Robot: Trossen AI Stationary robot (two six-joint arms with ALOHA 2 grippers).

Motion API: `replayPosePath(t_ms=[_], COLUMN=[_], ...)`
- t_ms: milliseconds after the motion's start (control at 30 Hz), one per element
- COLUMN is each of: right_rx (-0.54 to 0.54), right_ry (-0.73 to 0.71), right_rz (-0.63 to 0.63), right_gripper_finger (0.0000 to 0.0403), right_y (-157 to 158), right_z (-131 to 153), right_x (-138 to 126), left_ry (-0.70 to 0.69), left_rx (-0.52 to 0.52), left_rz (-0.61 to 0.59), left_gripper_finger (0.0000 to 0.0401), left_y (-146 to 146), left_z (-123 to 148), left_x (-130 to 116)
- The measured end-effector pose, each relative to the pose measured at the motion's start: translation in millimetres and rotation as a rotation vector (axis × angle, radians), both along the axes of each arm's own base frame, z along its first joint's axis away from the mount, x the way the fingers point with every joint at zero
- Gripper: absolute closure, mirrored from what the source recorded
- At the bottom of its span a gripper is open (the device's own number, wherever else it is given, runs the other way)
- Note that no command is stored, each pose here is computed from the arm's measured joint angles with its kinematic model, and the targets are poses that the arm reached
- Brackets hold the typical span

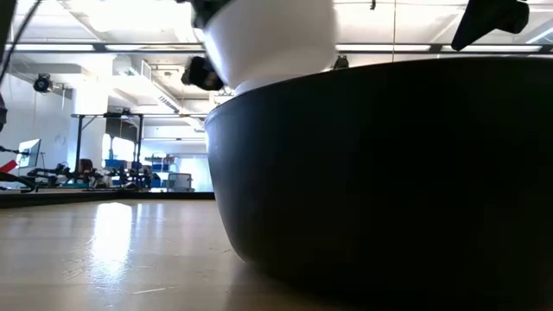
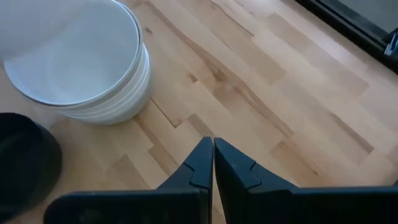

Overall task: Nest bowls inside each other
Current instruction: Stack the white bowl on the white bowl

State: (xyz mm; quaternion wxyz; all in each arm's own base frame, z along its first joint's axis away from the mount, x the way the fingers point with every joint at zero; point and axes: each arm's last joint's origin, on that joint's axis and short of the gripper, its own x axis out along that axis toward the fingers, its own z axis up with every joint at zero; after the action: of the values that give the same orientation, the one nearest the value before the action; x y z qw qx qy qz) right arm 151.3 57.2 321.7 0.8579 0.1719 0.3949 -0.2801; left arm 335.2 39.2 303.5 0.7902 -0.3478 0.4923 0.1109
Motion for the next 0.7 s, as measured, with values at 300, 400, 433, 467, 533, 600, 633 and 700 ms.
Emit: replayPosePath(t_ms=[300, 400, 433, 467, 533, 600, 633, 700], right_rx=[0.028, 0.028, 0.028, 0.028, 0.028, 0.027, 0.026, 0.025], right_ry=[-0.039, -0.043, -0.044, -0.045, -0.045, -0.043, -0.041, -0.041], right_rz=[-0.01, -0.005, -0.005, -0.005, -0.004, -0.004, -0.004, -0.002], right_gripper_finger=[0.0394, 0.0394, 0.0394, 0.0394, 0.0394, 0.0394, 0.0394, 0.0394], right_y=[-4, -5, -5, -5, -5, -5, -5, -5], right_z=[3, 5, 5, 5, 5, 4, 4, 4], right_x=[-9, -10, -10, -10, -10, -10, -10, -9], left_ry=[0.17, 0.178, 0.174, 0.163, 0.15, 0.146, 0.148, 0.157], left_rx=[-0.026, -0.016, -0.004, 0.007, 0.035, 0.064, 0.071, 0.076], left_rz=[-0.161, -0.171, -0.168, -0.165, -0.154, -0.14, -0.136, -0.134], left_gripper_finger=[0.0401, 0.0401, 0.0401, 0.0401, 0.0401, 0.0401, 0.0401, 0.0401], left_y=[11, 13, 14, 14, 15, 16, 16, 16], left_z=[-24, -23, -22, -19, -14, -10, -9, -10], left_x=[55, 64, 66, 68, 69, 68, 67, 67])
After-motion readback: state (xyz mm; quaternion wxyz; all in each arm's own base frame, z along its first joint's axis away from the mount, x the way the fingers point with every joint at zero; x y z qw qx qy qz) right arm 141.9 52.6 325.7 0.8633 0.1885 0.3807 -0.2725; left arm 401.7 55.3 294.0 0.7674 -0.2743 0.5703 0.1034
